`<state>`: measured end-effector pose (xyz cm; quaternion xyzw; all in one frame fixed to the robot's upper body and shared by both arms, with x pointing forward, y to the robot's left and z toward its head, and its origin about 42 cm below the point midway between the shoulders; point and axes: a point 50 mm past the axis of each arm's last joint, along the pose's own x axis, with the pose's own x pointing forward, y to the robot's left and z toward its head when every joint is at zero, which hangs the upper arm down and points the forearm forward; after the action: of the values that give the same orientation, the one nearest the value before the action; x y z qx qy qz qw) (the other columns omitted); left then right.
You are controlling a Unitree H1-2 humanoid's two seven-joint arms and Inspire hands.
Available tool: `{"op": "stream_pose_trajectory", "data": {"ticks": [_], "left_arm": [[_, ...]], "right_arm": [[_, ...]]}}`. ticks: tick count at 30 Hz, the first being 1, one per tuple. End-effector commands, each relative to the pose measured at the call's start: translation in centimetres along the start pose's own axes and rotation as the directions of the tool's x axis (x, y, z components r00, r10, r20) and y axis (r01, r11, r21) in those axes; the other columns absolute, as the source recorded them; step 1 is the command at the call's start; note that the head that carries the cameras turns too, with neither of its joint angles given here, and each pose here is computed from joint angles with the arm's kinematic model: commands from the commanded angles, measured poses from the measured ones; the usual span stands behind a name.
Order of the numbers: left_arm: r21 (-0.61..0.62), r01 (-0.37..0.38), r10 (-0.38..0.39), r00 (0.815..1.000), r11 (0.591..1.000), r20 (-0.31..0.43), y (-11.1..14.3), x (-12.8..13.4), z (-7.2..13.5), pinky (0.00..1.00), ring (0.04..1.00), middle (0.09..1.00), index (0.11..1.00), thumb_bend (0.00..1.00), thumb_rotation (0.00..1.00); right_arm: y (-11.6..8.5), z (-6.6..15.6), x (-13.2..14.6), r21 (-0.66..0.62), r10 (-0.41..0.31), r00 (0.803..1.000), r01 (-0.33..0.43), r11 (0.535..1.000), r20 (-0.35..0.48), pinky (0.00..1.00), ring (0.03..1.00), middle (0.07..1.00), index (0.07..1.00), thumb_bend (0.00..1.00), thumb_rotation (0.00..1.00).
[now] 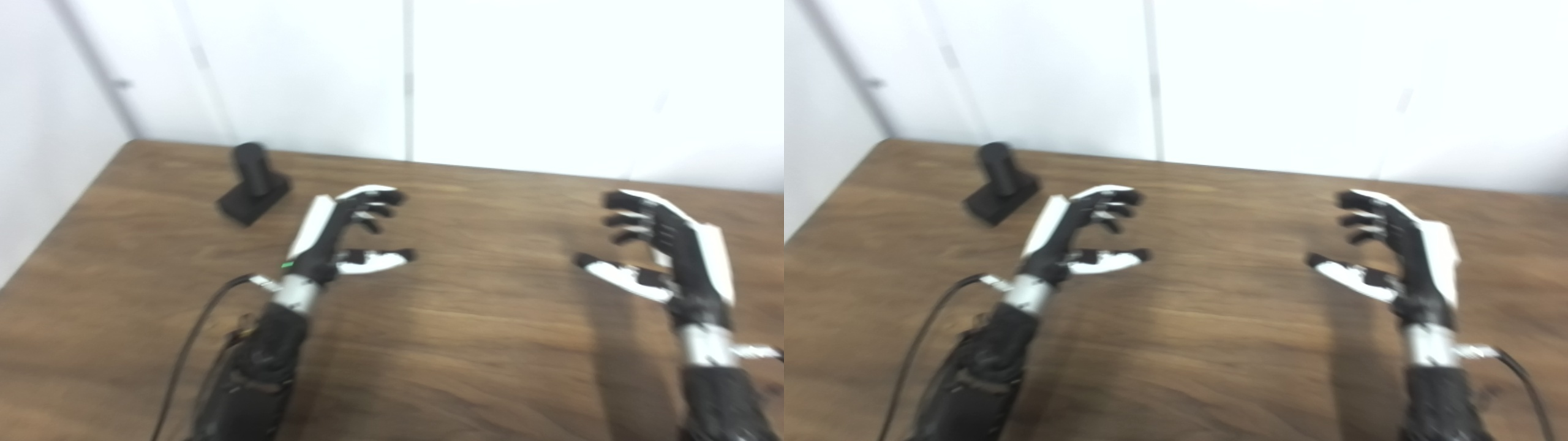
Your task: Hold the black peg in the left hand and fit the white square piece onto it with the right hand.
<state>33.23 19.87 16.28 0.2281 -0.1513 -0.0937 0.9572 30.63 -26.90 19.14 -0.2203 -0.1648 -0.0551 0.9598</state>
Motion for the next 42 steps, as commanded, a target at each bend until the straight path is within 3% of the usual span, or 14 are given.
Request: {"op": "stream_pose_trajectory", "data": {"ticks": [1, 10, 20, 24, 31, 34, 42], "left_arm": [[0.021, -0.031, 0.03, 0.996, 0.999, 0.079, 0.6, 1.4, 2.0, 0.55, 0.694, 0.734, 0.689, 0.78, 0.08], [0.033, -0.033, 0.031, 0.998, 0.999, 0.061, 0.2, 1.5, 2.3, 0.6, 0.729, 0.747, 0.69, 0.79, 0.11], [0.041, -0.045, 0.042, 0.997, 0.998, 0.068, 0.6, 1.5, 2.2, 0.58, 0.716, 0.745, 0.679, 0.78, 0.11], [0.159, -0.075, 0.064, 0.995, 0.984, 0.076, 2.0, 1.5, 2.7, 0.57, 0.712, 0.748, 0.686, 0.77, 0.16], [0.221, -0.101, 0.092, 0.995, 0.97, 0.048, 5.1, 1.7, 2.6, 0.58, 0.732, 0.779, 0.707, 0.76, 0.19], [0.28, -0.106, 0.1, 0.994, 0.954, 0.036, 7.2, 1.9, 2.5, 0.62, 0.767, 0.808, 0.725, 0.78, 0.23], [0.414, -0.113, 0.118, 0.993, 0.903, 0.013, 11.5, 2.4, 2.6, 0.59, 0.744, 0.821, 0.733, 0.78, 0.25]], "right_arm": [[-1.0, 1.1, 0.7, 0.001, -0.019, 0.996, 0.019, 1.0, 0.088, 0.49, 0.621, 0.702, 0.675, 0.62, 0.0], [-0.9, 2.1, 0.4, 0.037, -0.028, 0.999, 0.027, 0.999, 0.028, 0.51, 0.631, 0.709, 0.672, 0.58, 0.0], [-0.9, 2.5, 0.5, 0.022, -0.032, 0.999, 0.032, 0.999, 0.037, 0.49, 0.607, 0.694, 0.659, 0.6, 0.0], [-0.9, 2.4, 0.5, 0.022, -0.031, 0.999, 0.03, 0.999, 0.039, 0.48, 0.599, 0.686, 0.651, 0.61, 0.0], [-0.9, 2.4, 0.5, 0.033, -0.026, 0.999, 0.025, 0.999, 0.031, 0.48, 0.602, 0.691, 0.655, 0.6, 0.0], [-0.8, 2.3, 0.4, 0.035, -0.026, 0.999, 0.025, 0.999, 0.029, 0.49, 0.602, 0.692, 0.656, 0.6, 0.0], [-0.9, 2.4, 0.4, 0.041, -0.031, 0.999, 0.03, 0.999, 0.022, 0.5, 0.607, 0.697, 0.658, 0.59, 0.0]]}}
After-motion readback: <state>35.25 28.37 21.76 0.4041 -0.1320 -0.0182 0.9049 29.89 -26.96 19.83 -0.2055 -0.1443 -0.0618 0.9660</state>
